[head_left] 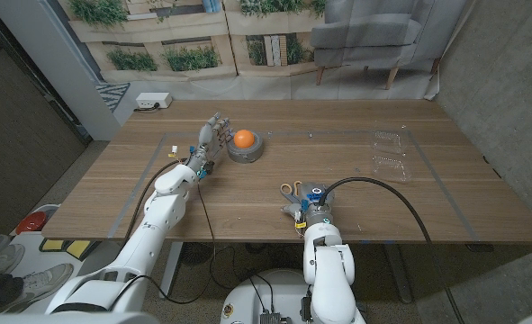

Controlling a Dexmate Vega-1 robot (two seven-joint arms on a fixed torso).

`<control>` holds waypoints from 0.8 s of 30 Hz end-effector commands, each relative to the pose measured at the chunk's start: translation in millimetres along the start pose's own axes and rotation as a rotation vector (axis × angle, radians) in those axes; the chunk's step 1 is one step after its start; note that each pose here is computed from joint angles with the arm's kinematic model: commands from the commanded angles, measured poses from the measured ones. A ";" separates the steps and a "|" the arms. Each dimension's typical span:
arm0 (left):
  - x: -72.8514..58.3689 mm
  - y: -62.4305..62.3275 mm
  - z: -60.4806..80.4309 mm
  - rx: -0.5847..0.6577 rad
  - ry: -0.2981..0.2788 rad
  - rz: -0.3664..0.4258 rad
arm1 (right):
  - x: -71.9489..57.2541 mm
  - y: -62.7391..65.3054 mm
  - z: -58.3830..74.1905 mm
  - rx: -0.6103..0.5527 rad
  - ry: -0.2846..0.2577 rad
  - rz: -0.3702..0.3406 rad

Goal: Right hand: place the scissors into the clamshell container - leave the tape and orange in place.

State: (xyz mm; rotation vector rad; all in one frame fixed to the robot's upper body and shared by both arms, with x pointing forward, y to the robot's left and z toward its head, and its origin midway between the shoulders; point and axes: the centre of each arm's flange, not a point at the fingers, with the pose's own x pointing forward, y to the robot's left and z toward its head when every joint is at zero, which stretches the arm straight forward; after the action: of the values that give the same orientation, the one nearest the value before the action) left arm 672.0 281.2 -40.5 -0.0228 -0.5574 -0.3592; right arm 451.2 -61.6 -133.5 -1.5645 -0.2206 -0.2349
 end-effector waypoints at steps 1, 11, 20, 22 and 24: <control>7.9 0.8 -1.5 -0.004 0.003 -0.001 | 5.8 4.2 -4.4 0.010 0.008 0.028; 8.9 1.4 -1.5 -0.003 0.001 0.003 | 8.1 6.0 -6.2 0.004 0.003 0.037; 8.3 -0.6 -0.2 -0.006 -0.001 0.002 | 9.3 11.4 -7.0 -0.019 0.010 0.051; 8.0 -1.0 0.1 -0.008 -0.002 0.002 | 9.4 12.8 -7.1 -0.022 0.014 0.052; 7.7 -1.1 0.3 -0.008 -0.002 0.002 | 9.0 14.3 -7.3 -0.029 0.015 0.052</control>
State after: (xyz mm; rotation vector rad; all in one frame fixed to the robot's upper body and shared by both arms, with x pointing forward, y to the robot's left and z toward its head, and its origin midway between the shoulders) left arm 679.1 279.3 -36.9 -0.0271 -0.5563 -0.3581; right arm 460.8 -67.8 -138.8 -1.5700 -0.1840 -0.2079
